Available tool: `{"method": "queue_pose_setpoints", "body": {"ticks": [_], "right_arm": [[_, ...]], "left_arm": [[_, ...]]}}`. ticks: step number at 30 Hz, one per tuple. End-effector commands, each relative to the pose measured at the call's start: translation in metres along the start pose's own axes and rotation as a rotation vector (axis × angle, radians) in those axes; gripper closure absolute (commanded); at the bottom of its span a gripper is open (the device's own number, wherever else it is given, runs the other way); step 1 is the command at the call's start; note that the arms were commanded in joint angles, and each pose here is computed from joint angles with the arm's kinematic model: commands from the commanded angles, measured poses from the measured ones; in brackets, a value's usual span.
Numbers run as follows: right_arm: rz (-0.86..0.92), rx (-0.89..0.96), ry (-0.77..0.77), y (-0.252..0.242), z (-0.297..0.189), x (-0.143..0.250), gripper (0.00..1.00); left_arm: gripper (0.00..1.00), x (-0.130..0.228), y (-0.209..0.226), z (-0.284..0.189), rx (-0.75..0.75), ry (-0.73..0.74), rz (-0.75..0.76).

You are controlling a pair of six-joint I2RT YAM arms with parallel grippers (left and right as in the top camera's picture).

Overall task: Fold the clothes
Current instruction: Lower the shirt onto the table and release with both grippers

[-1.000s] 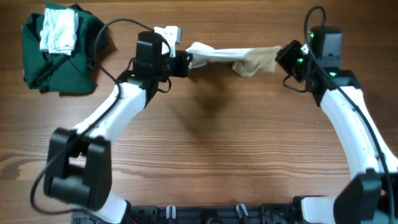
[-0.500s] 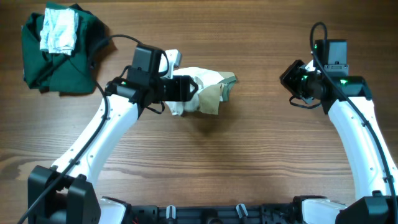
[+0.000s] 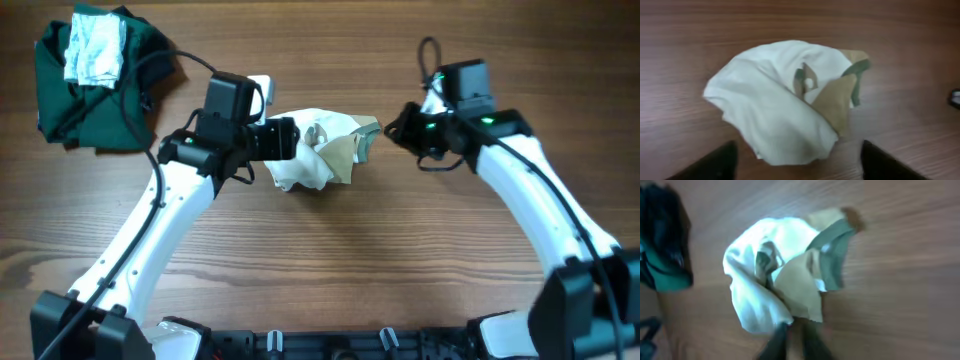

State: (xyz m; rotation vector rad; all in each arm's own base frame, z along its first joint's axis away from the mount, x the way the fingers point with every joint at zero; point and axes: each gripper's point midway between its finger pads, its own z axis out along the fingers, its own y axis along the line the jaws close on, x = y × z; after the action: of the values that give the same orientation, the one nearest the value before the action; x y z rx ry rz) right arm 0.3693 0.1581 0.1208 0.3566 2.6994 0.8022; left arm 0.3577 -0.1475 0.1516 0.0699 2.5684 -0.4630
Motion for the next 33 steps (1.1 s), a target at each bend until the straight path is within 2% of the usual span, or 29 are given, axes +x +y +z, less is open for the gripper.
{"method": "queue_pose_setpoints", "body": {"ticks": [1, 6, 13, 19, 33], "right_arm": [[-0.046, -0.001, 0.123, -0.002, 0.042, 0.022, 0.96], [-0.13, 0.006, 0.273, -0.018, 0.083, 0.053, 0.96], [-0.204, -0.068, 0.312, -0.003, 0.088, 0.064, 0.96], [-0.278, -0.01, 0.305, -0.001, 0.095, 0.074, 0.95], [-0.336, 0.023, 0.246, -0.008, 0.109, 0.06, 0.94]], "left_arm": [[0.37, 0.0, 0.018, -0.007, -0.057, 0.002, -0.028], [0.37, 0.0, 0.023, -0.008, -0.065, 0.006, -0.039], [0.36, 0.0, 0.023, -0.008, -0.069, 0.005, -0.039], [0.36, 0.0, 0.023, -0.008, -0.069, 0.005, -0.039], [0.36, 0.0, 0.023, -0.008, -0.068, 0.004, -0.039]]}}
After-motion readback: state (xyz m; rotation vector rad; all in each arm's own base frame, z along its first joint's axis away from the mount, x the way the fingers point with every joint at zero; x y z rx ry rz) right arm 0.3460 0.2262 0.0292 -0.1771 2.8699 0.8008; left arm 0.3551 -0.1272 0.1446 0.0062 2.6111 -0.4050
